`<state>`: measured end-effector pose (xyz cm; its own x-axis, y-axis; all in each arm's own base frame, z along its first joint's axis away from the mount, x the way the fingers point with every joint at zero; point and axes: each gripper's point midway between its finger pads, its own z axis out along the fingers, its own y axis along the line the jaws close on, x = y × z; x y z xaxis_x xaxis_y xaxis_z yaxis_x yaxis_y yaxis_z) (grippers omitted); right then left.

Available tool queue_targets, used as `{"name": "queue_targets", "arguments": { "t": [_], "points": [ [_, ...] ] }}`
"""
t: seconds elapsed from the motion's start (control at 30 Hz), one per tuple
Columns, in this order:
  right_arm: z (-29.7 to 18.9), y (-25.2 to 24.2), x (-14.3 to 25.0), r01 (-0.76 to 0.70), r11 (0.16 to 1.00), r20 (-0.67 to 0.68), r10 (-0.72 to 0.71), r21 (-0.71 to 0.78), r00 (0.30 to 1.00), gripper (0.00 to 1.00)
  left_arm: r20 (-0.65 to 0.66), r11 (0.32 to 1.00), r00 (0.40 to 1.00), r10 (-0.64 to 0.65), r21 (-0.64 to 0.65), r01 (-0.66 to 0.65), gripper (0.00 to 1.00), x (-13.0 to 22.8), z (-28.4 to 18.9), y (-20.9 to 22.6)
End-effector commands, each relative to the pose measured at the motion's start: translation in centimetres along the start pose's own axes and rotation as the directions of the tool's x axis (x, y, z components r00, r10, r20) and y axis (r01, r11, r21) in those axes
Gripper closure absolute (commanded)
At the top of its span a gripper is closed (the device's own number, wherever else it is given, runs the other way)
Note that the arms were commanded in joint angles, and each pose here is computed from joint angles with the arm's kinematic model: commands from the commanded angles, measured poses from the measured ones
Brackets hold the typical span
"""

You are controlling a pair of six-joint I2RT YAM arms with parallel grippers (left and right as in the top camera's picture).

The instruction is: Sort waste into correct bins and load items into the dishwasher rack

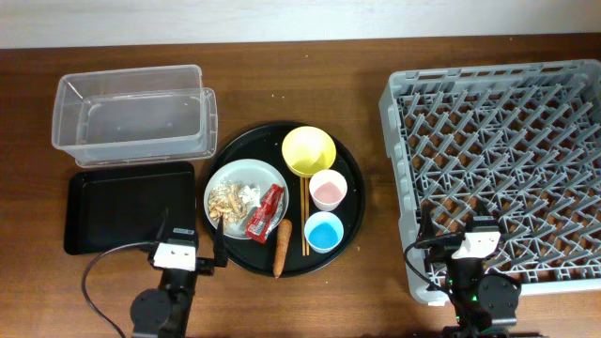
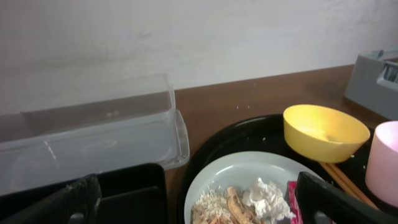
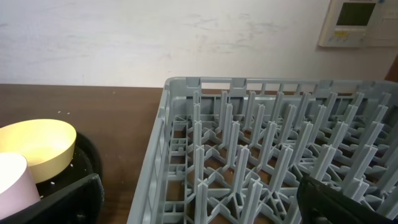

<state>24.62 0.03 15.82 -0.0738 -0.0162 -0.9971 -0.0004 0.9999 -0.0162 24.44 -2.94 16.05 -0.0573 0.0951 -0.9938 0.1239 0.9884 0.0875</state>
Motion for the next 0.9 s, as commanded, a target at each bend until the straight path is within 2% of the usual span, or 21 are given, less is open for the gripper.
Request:
{"name": "queue_targets", "arguments": {
  "t": [0.0, 0.17, 0.33, 0.47, 0.6, 0.67, 0.8, 0.87],
  "points": [
    [0.0, 0.3, -0.2, 0.003, 1.000, 0.013, -0.003, -0.017, 1.000, 0.02, 0.055, 1.000, 0.998, 0.019, -0.004, -0.019, 0.01, -1.3, 0.0, 0.1],
    [-0.3, 0.2, -2.0, 0.002, 1.000, 0.040, -0.002, -0.013, 0.999, 0.02, 0.009, 1.000, 1.000, 0.019, 0.000, -0.019, 0.01, -2.0, 0.0, 0.2],
    [0.5, 0.2, -4.3, -0.033, 0.999, -0.089, 0.032, -0.017, 0.996, 0.02, -0.217, 1.000, 0.976, 0.021, 0.025, -0.016, 0.01, -4.4, 2.3, 0.4],
    [1.7, 0.2, -5.2, -0.037, 0.999, -0.285, 0.031, -0.016, 0.958, 0.02, -0.415, 0.999, 0.910, 0.027, 0.050, -0.007, 0.01, -5.7, 4.0, 0.4],
    [1.5, 0.3, -5.0, -0.042, 0.999, -0.541, 0.029, -0.010, 0.840, 0.02, -0.635, 0.992, 0.772, 0.039, 0.120, 0.049, 0.01, -5.9, 4.4, -0.6],
    [1.1, 0.7, -4.4, -0.057, 0.998, -0.605, 0.029, -0.027, 0.795, 0.02, -0.643, 0.988, 0.765, 0.038, 0.141, 0.069, 0.01, -6.1, 4.5, -1.1],
    [0.6, 1.2, -3.9, -0.077, 0.996, -0.629, 0.028, -0.051, 0.777, 0.02, -0.516, 0.976, 0.856, 0.016, 0.192, 0.098, 0.01, -8.9, 7.6, -2.1],
    [0.6, 1.2, -3.9, -0.077, 0.996, -0.628, 0.028, -0.051, 0.777, 0.02, -0.553, 0.972, 0.833, 0.032, 0.213, 0.104, 0.01, -6.6, 10.6, -3.1]
  ]
}}
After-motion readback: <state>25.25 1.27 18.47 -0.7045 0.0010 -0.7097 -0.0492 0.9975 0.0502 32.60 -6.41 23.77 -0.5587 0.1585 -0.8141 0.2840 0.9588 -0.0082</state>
